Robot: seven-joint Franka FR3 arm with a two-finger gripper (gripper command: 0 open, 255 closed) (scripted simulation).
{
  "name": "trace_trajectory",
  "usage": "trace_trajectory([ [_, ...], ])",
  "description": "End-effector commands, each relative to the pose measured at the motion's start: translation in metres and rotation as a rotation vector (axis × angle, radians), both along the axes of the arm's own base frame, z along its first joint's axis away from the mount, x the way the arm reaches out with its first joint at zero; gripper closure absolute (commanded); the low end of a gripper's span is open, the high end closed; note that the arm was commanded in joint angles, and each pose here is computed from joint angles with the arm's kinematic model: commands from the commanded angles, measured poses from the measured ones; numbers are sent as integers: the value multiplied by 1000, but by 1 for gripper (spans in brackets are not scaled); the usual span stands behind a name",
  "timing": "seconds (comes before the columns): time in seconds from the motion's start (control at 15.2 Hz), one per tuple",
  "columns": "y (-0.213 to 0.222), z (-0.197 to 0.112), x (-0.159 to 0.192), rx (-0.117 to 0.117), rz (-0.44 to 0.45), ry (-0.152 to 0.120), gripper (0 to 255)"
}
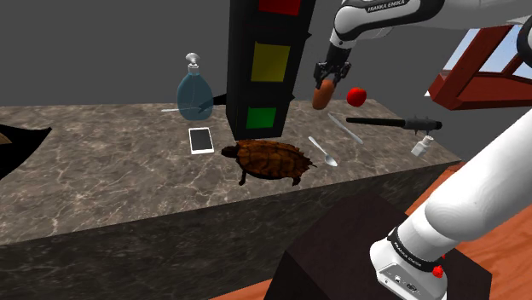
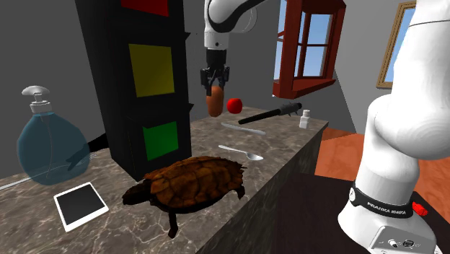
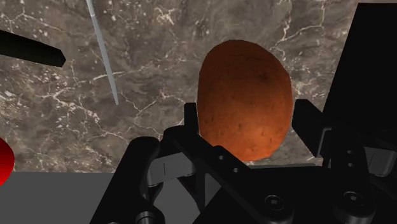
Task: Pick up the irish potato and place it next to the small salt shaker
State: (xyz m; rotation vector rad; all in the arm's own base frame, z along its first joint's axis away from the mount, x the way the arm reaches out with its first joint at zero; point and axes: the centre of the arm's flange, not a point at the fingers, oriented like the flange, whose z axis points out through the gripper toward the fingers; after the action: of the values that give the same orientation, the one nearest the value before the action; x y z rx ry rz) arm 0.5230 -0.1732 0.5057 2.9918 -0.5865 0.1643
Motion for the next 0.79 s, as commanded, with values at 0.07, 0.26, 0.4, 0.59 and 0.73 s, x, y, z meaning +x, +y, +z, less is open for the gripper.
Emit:
trace_trajectory([
  [0.07, -18, 1, -36, 0, 1, 0, 255],
  [0.26, -36, 1, -71, 0, 1, 0, 255],
  [0.4, -49, 1, -95, 0, 1, 0, 255],
  [0.59, -68, 1, -130, 0, 1, 0, 255],
  [0.73, -80, 1, -153, 0, 1, 0, 255],
])
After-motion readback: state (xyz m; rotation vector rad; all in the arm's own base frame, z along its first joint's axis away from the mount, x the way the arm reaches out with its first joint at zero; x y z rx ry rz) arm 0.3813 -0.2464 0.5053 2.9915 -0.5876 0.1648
